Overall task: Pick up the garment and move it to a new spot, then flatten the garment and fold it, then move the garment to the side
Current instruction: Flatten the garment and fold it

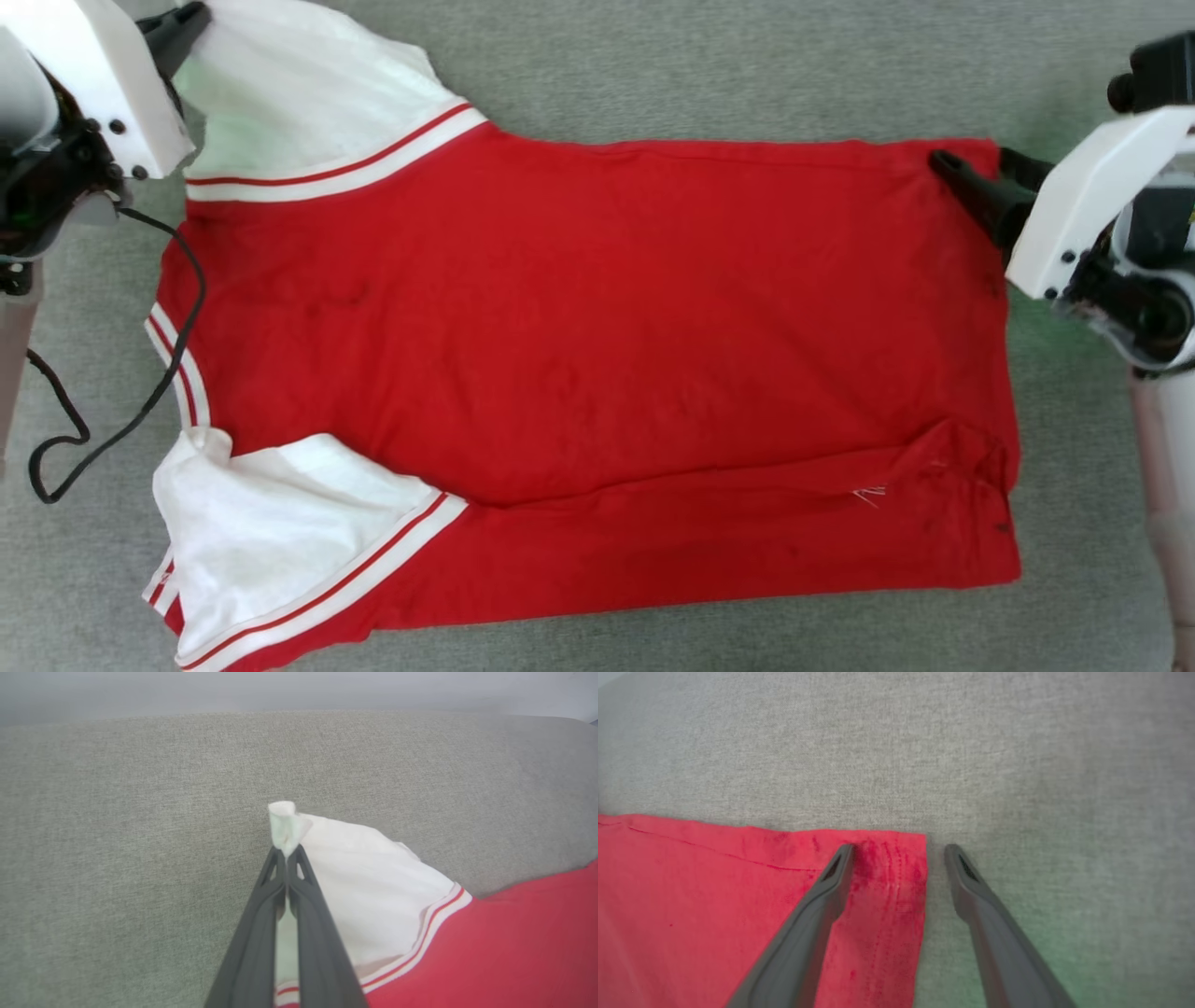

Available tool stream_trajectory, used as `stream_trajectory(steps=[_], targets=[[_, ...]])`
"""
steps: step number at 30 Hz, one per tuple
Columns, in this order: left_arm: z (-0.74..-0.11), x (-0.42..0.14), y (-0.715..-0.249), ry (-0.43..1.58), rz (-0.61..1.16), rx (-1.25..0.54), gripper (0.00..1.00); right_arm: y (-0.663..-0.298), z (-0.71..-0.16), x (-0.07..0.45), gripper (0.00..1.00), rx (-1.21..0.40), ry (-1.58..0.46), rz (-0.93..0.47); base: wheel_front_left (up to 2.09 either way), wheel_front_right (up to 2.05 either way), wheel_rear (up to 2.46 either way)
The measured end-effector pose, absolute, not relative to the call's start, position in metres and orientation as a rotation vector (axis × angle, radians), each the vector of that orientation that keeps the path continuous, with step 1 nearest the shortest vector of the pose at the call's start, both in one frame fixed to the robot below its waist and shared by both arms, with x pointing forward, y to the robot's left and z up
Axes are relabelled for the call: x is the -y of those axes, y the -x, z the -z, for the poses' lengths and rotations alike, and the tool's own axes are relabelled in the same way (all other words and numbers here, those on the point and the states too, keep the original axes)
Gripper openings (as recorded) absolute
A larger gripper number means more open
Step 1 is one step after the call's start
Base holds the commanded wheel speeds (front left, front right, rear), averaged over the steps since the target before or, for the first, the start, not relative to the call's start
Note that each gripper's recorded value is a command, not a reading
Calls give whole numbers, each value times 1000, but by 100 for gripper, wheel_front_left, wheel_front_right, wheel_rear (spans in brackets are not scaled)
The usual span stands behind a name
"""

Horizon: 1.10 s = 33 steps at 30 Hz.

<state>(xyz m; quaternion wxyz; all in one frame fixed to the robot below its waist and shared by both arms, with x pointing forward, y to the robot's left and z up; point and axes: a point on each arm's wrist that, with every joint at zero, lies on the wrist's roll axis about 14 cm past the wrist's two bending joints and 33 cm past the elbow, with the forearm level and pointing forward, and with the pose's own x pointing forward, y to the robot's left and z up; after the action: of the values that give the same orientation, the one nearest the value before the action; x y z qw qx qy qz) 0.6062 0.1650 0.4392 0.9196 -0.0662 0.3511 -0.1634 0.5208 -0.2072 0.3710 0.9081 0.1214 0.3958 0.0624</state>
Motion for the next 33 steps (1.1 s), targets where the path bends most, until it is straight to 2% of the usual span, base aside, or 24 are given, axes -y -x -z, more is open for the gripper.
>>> stream_trajectory(steps=[2,3,4,5,6,12,20,27,33], targets=[[-438,-168,-604,135,332,-719,0,-522,-364,202,100,-877,-235,-151,0,0,0],[-437,-168,-603,133,334,-719,0,-523,-362,200,69,-902,-224,-160,0,0,0],[-437,-169,-602,130,336,-719,0,-523,-360,199,34,-925,-221,-166,0,0,0],[-437,-170,-602,130,335,-718,0,-523,-359,198,8,-947,-218,-171,0,0,0],[-437,-170,-601,130,334,-717,0,-523,-359,197,0,-956,-212,-176,0,0,0],[-441,-173,-597,141,325,-696,0,-523,-367,190,0,-962,-202,-204,0,0,0],[-470,-188,-580,197,284,-588,0,-528,-418,189,0,-773,-185,-217,0,0,0],[-472,-207,-525,277,218,-553,0,-492,-438,188,0,-708,-217,-213,0,0,0],[-457,-217,-465,349,157,-566,0,-451,-435,188,0,-716,-260,-200,0,0,0]])
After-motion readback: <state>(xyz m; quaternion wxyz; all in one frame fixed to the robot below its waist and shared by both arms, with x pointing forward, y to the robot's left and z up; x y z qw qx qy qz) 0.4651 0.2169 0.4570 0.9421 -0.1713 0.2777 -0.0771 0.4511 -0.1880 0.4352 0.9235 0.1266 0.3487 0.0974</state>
